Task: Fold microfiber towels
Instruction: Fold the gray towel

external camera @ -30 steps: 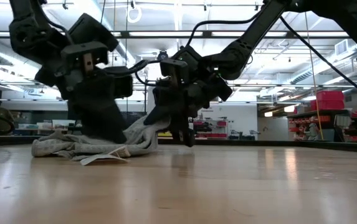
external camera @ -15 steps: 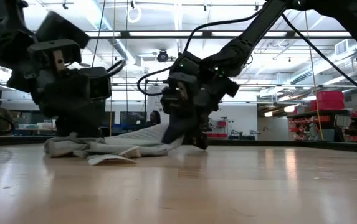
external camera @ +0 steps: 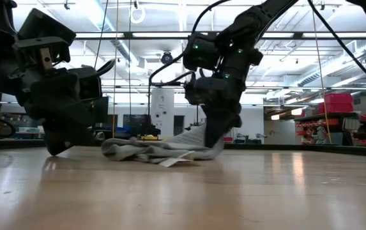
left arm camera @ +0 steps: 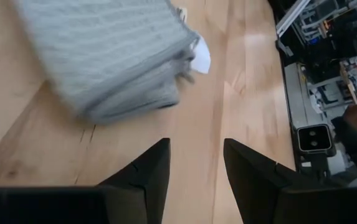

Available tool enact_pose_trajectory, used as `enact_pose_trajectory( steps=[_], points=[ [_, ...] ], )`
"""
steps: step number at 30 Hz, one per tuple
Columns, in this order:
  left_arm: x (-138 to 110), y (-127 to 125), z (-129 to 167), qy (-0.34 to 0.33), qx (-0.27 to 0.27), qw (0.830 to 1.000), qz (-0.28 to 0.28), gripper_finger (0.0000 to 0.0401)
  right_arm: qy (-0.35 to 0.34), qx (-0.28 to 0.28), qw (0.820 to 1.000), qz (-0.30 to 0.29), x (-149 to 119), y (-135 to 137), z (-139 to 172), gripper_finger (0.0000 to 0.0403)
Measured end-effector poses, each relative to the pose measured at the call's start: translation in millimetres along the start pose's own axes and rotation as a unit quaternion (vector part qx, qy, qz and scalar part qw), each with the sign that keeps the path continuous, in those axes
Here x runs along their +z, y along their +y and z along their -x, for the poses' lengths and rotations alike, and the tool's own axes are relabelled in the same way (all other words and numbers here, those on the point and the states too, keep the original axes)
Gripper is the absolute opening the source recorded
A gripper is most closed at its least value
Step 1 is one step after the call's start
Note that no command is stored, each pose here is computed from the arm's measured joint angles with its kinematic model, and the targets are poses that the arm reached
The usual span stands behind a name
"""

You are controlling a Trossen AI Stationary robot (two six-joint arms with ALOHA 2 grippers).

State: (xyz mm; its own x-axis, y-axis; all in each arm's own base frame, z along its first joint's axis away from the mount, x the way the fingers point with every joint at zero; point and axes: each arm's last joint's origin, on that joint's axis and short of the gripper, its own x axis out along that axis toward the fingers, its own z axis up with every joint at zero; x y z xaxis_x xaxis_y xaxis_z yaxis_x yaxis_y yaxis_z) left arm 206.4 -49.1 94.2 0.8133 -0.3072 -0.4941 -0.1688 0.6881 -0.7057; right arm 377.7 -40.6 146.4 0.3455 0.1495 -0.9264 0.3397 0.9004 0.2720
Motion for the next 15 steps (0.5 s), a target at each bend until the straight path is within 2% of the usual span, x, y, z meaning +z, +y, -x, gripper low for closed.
enact_pose_trajectory(
  steps=[2,4,12,15],
  points=[
    [0.0,0.1,-0.1,0.001,0.0,1.0,-0.002,0.0157,-0.003,-0.015,1.0,0.001,-1.2,2.7,-0.5,0.0014],
    [-0.1,0.1,-0.1,0.002,0.0,1.0,-0.005,0.0157,-0.012,-0.011,1.0,0.005,-0.5,6.2,1.3,0.0033],
    [-2.8,-2.1,0.2,-0.002,0.005,0.999,-0.048,0.0157,-0.089,-0.019,0.996,0.001,5.1,18.0,42.6,0.0213],
    [-4.6,-2.6,0.1,-0.003,0.009,0.998,-0.065,0.0157,-0.111,-0.012,0.994,0.002,3.5,24.6,61.8,0.0266]
  ],
)
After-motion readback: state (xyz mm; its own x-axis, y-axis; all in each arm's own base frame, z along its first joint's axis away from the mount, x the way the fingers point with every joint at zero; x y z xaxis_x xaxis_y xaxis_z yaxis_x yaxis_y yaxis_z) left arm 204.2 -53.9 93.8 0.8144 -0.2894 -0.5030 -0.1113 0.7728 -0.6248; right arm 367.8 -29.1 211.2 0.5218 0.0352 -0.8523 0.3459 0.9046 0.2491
